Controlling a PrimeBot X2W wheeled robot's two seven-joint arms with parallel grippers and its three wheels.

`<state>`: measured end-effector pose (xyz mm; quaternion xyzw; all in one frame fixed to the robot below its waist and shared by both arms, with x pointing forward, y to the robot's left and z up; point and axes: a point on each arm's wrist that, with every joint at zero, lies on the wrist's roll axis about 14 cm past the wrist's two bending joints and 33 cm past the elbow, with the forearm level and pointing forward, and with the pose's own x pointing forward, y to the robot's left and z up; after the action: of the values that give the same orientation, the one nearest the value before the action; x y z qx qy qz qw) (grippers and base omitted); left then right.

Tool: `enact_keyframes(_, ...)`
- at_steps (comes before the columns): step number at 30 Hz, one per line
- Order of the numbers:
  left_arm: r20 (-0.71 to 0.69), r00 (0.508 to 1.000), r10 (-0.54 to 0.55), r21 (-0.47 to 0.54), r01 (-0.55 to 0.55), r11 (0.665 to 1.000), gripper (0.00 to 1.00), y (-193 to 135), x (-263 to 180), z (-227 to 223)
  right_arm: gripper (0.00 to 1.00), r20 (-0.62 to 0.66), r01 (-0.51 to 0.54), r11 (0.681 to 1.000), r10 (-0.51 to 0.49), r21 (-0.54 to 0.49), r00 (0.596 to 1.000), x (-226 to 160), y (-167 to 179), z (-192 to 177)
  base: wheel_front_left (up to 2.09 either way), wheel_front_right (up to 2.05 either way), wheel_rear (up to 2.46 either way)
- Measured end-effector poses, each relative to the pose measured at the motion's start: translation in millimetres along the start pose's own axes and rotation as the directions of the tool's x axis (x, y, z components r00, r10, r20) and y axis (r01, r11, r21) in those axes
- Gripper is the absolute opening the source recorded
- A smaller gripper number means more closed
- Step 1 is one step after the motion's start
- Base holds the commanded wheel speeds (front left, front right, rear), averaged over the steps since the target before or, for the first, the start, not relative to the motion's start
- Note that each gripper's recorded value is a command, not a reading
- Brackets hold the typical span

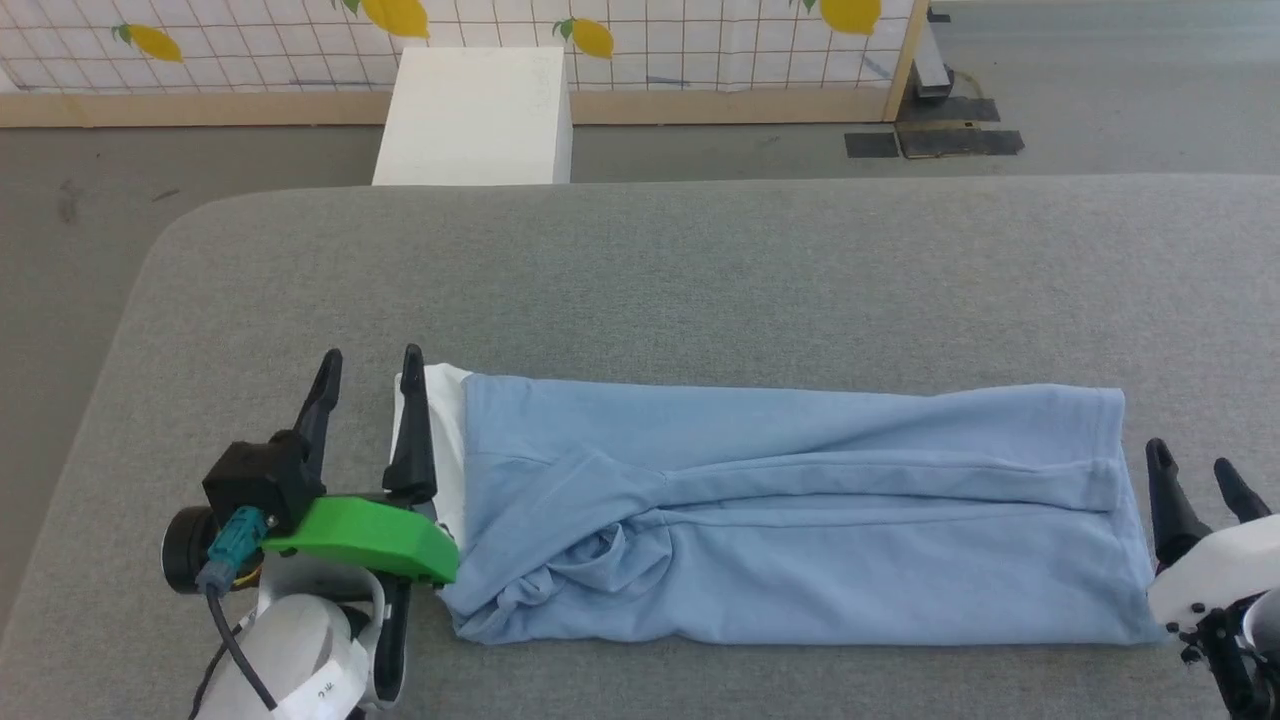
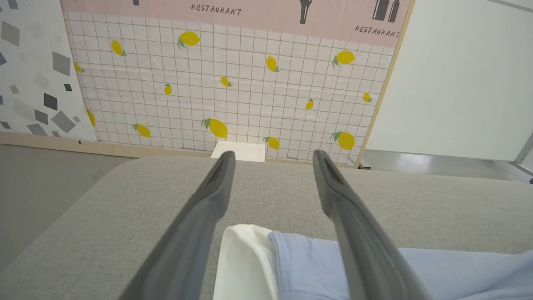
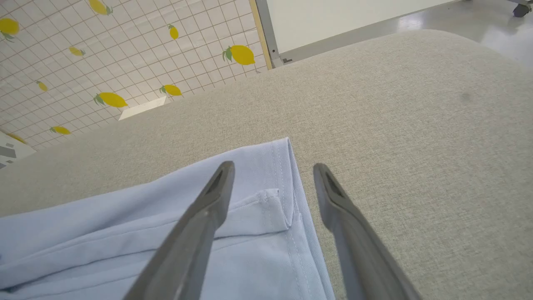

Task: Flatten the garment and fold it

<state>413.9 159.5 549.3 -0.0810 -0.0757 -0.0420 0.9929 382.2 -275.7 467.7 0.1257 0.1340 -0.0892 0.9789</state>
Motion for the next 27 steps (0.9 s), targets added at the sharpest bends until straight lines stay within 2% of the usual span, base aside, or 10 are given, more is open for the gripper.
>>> enact_keyframes(5,0.008,1.000,0.019,-0.008,-0.019,1.000,1.00,2,7,-5,1.00,-0.003,0.052,0.997,-0.052,0.048,0.999,12,-9,3,0.00,0.00,0.00)
enact_keyframes(11,-0.027,0.999,0.044,-0.023,-0.045,0.999,1.00,7,9,-22,1.00,-0.158,0.101,0.993,-0.090,0.063,0.983,27,-14,-28,0.00,0.00,0.00)
enact_keyframes(17,-0.040,0.998,0.052,-0.018,-0.053,0.998,1.00,12,8,-29,1.00,-0.382,0.140,0.989,-0.114,0.041,0.917,30,-19,-74,0.00,0.00,0.00)
enact_keyframes(22,-0.042,0.997,0.060,0.000,-0.060,0.998,1.00,17,6,-30,1.00,-0.474,0.124,0.992,-0.097,0.027,0.875,34,-12,-85,0.00,0.00,0.00)
enact_keyframes(23,-0.042,0.997,0.061,0.000,-0.061,0.998,1.00,18,6,-30,0.93,-0.493,0.121,0.992,-0.092,0.026,0.865,34,-10,-87,0.00,0.00,0.00)
enact_keyframes(24,-0.042,0.997,0.060,-0.003,-0.060,0.998,1.00,18,6,-30,0.44,-0.511,0.116,0.993,-0.088,0.023,0.855,34,-9,-88,0.00,0.00,0.00)
enact_keyframes(26,-0.045,0.997,0.058,-0.004,-0.059,0.998,1.00,18,6,-31,0.01,-0.533,0.104,0.995,-0.083,0.009,0.842,34,-7,-89,0.00,0.00,0.00)
enact_keyframes(27,-0.047,0.997,0.058,-0.005,-0.059,0.998,1.00,18,6,-32,0.00,-0.535,0.099,0.995,-0.082,0.003,0.841,34,-6,-89,0.00,0.00,0.00)
